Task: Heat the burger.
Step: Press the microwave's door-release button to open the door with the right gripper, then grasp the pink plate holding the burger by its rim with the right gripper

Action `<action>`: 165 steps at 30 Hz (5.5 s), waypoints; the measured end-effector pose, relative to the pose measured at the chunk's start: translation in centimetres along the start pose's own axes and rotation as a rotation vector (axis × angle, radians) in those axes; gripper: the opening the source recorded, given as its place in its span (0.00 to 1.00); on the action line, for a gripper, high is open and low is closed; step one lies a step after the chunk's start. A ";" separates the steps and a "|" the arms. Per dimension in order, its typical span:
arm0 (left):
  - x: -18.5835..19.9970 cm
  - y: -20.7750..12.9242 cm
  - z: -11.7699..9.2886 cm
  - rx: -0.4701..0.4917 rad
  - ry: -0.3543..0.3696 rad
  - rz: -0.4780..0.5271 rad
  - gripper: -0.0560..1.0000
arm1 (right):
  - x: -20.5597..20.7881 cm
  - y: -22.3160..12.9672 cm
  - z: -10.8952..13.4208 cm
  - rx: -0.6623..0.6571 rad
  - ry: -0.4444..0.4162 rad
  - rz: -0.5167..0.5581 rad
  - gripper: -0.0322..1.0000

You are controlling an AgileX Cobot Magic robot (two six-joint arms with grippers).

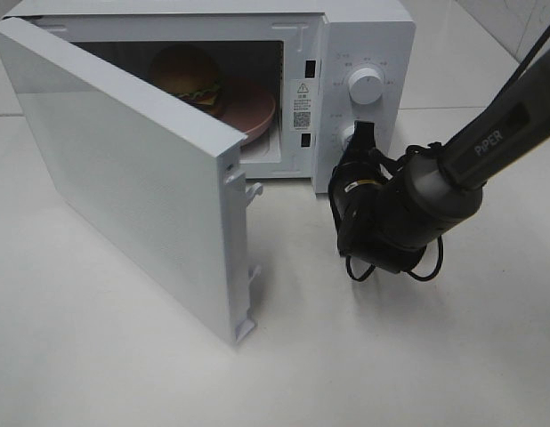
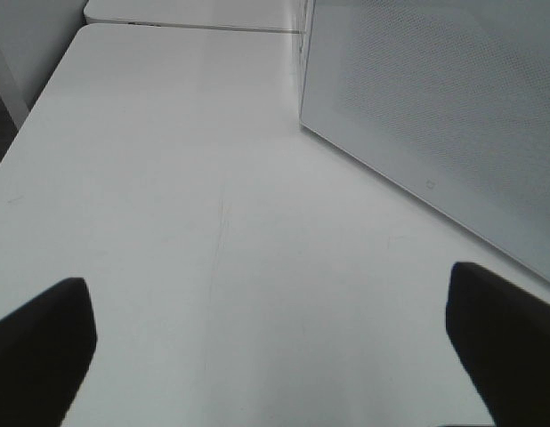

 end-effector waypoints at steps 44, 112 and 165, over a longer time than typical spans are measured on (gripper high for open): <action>0.0 0.0 0.0 0.000 0.000 0.000 0.99 | 5.3 1.7 1.0 0.269 -0.074 0.089 0.04; 0.0 0.0 0.0 0.000 0.000 0.000 0.99 | 21.0 -0.5 6.1 2.392 -0.169 1.378 0.06; 0.0 0.0 0.0 0.000 0.000 0.000 0.99 | 17.7 -4.3 8.5 3.170 0.498 1.290 0.89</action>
Point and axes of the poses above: a point on each arm's last joint axis where the gripper is mounted, x pointing back along that axis away from the gripper, z along the wrist's bending axis when the last joint is at zero, y = z × x, the point moved 5 cm from there along -x, pointing out along that axis toward the gripper, and after that the axes turned 9 degrees about -x, right-handed, at the moved point
